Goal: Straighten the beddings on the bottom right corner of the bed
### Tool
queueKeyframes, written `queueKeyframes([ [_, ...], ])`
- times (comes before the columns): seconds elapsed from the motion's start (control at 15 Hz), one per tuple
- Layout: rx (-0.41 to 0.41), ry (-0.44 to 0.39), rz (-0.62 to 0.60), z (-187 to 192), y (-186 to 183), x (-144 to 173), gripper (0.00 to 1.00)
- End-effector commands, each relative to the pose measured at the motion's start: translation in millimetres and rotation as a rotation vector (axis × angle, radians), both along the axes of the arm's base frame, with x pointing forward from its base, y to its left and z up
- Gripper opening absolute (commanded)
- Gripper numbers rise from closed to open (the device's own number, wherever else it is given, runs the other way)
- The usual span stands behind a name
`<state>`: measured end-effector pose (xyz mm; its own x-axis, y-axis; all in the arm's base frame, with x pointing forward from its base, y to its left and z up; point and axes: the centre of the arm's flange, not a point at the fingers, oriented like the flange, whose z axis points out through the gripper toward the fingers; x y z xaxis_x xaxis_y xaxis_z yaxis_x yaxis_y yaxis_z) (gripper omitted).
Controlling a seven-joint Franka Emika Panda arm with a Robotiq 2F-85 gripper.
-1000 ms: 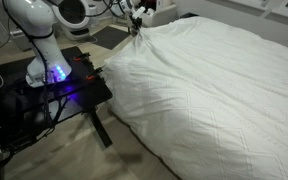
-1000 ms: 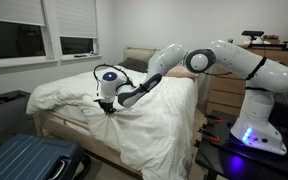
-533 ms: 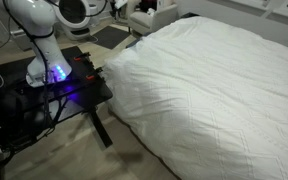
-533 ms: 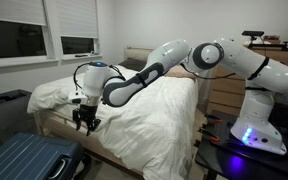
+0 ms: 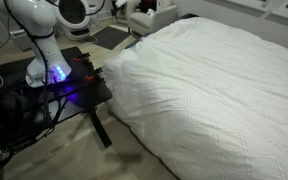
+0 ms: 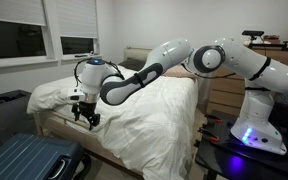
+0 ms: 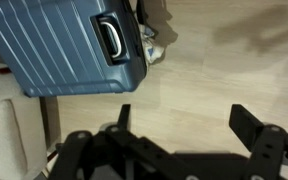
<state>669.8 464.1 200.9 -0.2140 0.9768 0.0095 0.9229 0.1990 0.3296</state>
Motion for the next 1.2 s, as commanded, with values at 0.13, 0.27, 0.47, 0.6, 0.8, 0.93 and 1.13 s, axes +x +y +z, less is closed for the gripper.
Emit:
queueKeyframes([
  [0.13, -0.095, -0.14, -0.159, 8.9, -61.9, 30.8, 1.0],
  [0.27, -0.112, -0.167, -0.229, 16.2, -85.3, 43.4, 1.0],
  [0.47, -0.124, -0.194, -0.324, 34.9, -119.2, 58.9, 1.0],
  [0.6, -0.13, -0.217, -0.392, 52.2, -146.5, 69.8, 1.0],
  [0.8, -0.126, -0.248, -0.502, 82.4, -188.6, 83.8, 1.0],
  [0.93, -0.111, -0.253, -0.579, 103.7, -220.4, 90.6, 1.0],
  [1.13, -0.071, -0.239, -0.682, 133.4, -270.0, 96.3, 1.0],
])
